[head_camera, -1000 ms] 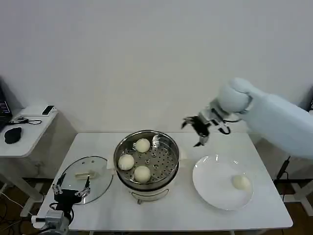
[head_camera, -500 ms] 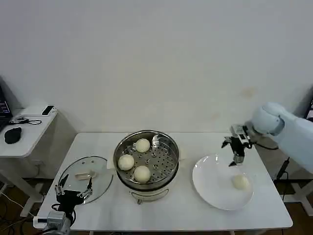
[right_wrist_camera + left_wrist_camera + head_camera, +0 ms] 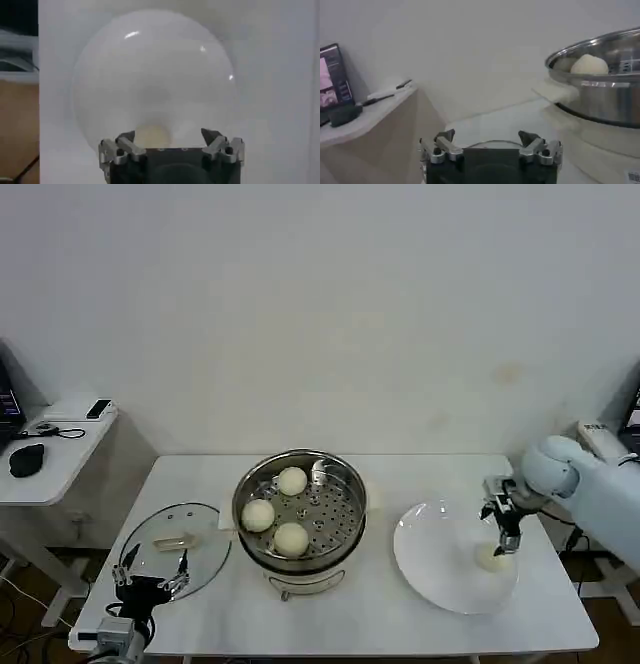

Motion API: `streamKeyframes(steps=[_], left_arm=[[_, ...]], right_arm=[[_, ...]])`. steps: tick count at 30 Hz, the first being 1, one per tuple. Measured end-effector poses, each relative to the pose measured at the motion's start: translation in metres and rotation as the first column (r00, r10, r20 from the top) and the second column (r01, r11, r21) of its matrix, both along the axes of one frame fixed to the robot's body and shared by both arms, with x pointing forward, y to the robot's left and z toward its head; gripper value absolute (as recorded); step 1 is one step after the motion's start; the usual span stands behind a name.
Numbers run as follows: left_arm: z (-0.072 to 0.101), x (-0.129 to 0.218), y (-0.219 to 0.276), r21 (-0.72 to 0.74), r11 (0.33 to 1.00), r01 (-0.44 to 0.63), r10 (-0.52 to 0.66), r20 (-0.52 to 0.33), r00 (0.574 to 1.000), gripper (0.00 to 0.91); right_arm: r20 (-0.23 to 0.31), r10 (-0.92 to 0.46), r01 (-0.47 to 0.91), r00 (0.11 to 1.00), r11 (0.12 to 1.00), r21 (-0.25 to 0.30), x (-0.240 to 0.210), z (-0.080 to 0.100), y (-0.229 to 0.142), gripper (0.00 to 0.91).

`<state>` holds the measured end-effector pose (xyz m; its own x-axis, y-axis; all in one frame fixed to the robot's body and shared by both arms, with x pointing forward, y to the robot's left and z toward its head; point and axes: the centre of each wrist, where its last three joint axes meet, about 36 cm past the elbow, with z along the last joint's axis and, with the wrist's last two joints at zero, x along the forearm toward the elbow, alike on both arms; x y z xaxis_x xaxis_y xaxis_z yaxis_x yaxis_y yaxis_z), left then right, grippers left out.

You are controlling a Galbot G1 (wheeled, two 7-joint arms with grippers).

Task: Take steamed baozi put them in steamer then cover it.

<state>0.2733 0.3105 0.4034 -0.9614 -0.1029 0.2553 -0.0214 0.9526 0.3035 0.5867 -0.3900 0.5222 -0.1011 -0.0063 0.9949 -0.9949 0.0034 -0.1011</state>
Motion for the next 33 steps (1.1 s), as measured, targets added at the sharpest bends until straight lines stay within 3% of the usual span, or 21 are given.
streamKeyframes(steps=[17, 33], left_arm=[[-0.005, 0.003, 0.003, 0.002, 1.000, -0.003, 0.003, -0.008, 1.000, 0.907], [-0.013, 0.001, 0.005, 0.002, 1.000, -0.013, 0.013, -0.029, 1.000, 0.907]], right_arm=[[-0.001, -0.008, 0.008, 1.000, 0.998, -0.065, -0.004, -0.038, -0.002, 0.907], [-0.027, -0.006, 0.004, 1.000, 0.996, -0.084, -0.005, -0.065, -0.001, 0.907]])
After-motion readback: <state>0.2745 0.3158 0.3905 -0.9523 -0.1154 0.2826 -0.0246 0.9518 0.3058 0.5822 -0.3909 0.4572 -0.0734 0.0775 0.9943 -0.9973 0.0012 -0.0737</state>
